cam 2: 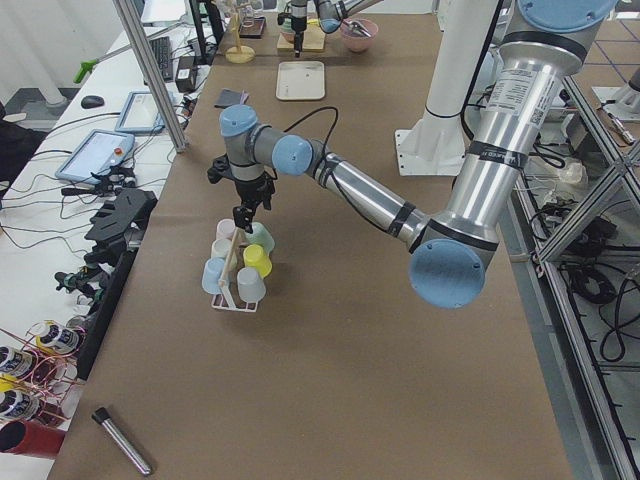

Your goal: Pick up and place green cup on tray

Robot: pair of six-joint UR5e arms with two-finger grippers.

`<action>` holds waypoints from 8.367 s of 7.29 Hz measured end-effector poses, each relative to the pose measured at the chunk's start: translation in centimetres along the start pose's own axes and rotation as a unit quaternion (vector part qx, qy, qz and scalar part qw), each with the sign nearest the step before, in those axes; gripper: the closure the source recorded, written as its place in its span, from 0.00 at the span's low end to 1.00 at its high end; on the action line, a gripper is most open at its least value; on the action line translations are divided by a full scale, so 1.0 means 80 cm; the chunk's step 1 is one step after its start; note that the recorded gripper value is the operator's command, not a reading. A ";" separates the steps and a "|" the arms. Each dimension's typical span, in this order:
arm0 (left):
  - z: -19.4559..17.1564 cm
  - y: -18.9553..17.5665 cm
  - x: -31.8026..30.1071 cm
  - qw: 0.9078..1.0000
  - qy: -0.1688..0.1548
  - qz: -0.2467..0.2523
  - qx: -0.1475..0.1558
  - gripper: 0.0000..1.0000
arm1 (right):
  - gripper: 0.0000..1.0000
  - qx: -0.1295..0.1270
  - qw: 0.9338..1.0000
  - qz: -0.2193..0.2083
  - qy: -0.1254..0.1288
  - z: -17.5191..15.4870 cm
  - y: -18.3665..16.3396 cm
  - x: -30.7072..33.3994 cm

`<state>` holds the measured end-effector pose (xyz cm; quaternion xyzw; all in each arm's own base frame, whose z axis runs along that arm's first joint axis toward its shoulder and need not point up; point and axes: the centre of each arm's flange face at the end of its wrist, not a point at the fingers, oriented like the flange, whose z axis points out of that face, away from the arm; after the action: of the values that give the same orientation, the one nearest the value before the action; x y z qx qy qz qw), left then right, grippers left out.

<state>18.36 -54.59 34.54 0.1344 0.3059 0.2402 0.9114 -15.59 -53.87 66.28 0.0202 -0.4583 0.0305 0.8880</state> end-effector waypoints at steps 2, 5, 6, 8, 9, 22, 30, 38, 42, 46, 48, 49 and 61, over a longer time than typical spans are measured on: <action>0.015 -0.001 0.097 0.996 -0.045 0.079 0.009 0.02 | 0.41 0.002 1.000 -0.016 -0.007 0.007 0.021 0.013; 0.051 0.004 0.173 0.975 -0.119 0.187 0.009 0.02 | 0.44 0.002 1.000 -0.028 -0.011 0.014 0.029 0.014; 0.058 0.006 0.175 0.953 -0.157 0.259 0.001 0.02 | 0.51 0.002 0.999 -0.030 -0.012 0.016 0.028 0.010; 0.074 0.013 0.168 0.882 -0.250 0.398 -0.040 0.02 | 0.55 0.001 0.999 -0.037 -0.012 0.018 0.027 0.005; 0.084 0.020 0.164 0.860 -0.269 0.429 -0.064 0.02 | 0.58 0.000 0.999 -0.039 -0.012 0.019 0.026 0.004; 0.219 0.097 0.232 0.611 -0.423 0.599 -0.298 0.02 | 1.00 0.001 0.998 -0.064 -0.017 0.016 0.020 -0.007; 0.275 0.108 0.228 0.523 -0.498 0.620 -0.307 0.02 | 1.00 -0.002 0.998 -0.051 -0.023 0.013 -0.086 -0.206; 0.300 0.106 0.225 0.520 -0.511 0.619 -0.291 0.02 | 1.00 0.044 0.997 0.055 -0.025 0.042 -0.020 -0.585; 0.316 0.105 0.219 0.522 -0.516 0.616 -0.285 0.02 | 1.00 0.054 0.996 0.034 -0.055 0.022 0.087 -0.624; 0.320 0.103 0.215 0.518 -0.526 0.614 -0.280 0.02 | 1.00 0.044 0.996 -0.050 -0.063 0.035 0.155 -0.601; 0.326 0.102 0.212 0.518 -0.529 0.612 -0.278 0.02 | 1.00 0.044 0.995 -0.066 -0.066 0.071 0.168 -0.586; 0.329 0.102 0.209 0.518 -0.532 0.610 -0.277 0.02 | 1.00 0.042 0.995 -0.067 -0.065 0.085 0.169 -0.579; 0.332 0.080 0.162 0.505 -0.532 0.618 -0.283 0.02 | 0.00 0.040 0.996 -0.062 -0.058 0.112 0.163 -0.568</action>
<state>41.68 -45.00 51.30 0.1267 -0.4814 0.6997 0.5124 -50.11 -43.09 34.52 0.0861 -0.5054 -0.0073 0.8586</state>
